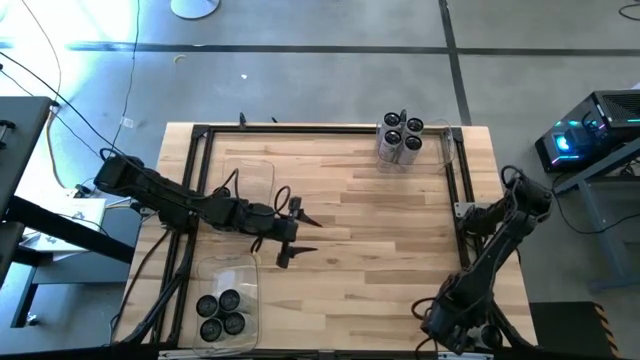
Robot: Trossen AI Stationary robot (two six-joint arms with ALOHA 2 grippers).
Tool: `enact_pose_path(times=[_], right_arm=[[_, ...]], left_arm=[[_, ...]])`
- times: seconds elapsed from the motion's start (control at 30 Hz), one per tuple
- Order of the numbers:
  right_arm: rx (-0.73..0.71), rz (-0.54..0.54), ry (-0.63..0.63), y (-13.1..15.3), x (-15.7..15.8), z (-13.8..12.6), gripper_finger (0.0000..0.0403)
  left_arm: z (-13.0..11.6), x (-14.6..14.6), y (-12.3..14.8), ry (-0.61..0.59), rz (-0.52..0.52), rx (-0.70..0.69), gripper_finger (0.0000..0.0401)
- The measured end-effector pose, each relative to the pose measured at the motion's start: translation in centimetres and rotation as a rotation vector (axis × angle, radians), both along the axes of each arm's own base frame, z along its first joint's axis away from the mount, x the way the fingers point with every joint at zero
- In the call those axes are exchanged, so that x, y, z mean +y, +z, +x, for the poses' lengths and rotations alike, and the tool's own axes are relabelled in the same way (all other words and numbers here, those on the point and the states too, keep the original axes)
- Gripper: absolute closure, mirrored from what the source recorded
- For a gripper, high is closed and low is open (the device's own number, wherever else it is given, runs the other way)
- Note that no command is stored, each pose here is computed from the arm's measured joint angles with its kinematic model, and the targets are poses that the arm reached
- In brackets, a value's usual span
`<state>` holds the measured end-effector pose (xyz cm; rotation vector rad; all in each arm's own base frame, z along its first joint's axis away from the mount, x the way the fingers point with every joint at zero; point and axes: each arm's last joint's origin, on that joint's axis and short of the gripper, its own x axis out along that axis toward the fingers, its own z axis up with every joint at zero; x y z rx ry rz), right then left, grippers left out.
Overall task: Sort soda cans
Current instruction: Put the white yellow soda can into the top left transparent bin
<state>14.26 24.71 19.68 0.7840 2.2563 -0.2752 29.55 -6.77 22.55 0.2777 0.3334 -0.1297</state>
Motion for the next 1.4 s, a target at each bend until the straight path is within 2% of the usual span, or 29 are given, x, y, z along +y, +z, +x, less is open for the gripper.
enact_pose_path(times=[0.2,0.5,0.63,0.8,0.9,1.1,1.27,1.4], right_arm=[[0.023,0.023,-0.001,0.0,-0.1,0.2,0.0192],[0.022,0.012,-0.064,0.0,-0.9,1.5,0.0195],[-0.027,0.018,-0.078,0.0,-1.5,2.6,0.0195],[-0.145,-0.014,-0.081,1.3,-2.6,4.4,0.0195],[-0.252,-0.092,-0.069,2.5,-4.1,6.0,0.0195],[-0.513,-0.259,-0.025,5.4,-7.7,9.8,0.0195],[-0.698,-0.341,-0.015,7.9,-10.5,12.6,0.0195],[-0.761,-0.403,-0.059,8.4,-13.0,14.2,0.0195]], left_arm=[[0.0,0.0,0.0,0.001,-0.002,-0.002,0.0117],[-0.1,0.0,-0.2,0.001,0.002,0.019,0.0117],[-0.1,0.0,-0.3,0.001,0.004,0.029,0.0117],[-0.1,0.0,-0.3,0.002,0.006,0.034,0.0117],[-0.1,0.1,-0.3,0.008,0.009,0.034,0.0117],[0.3,0.3,-0.9,0.095,0.073,0.030,0.0117],[1.8,-0.1,-2.0,0.084,0.143,-0.046,0.0117],[3.1,-0.6,-3.2,0.036,0.213,-0.133,0.0117]])
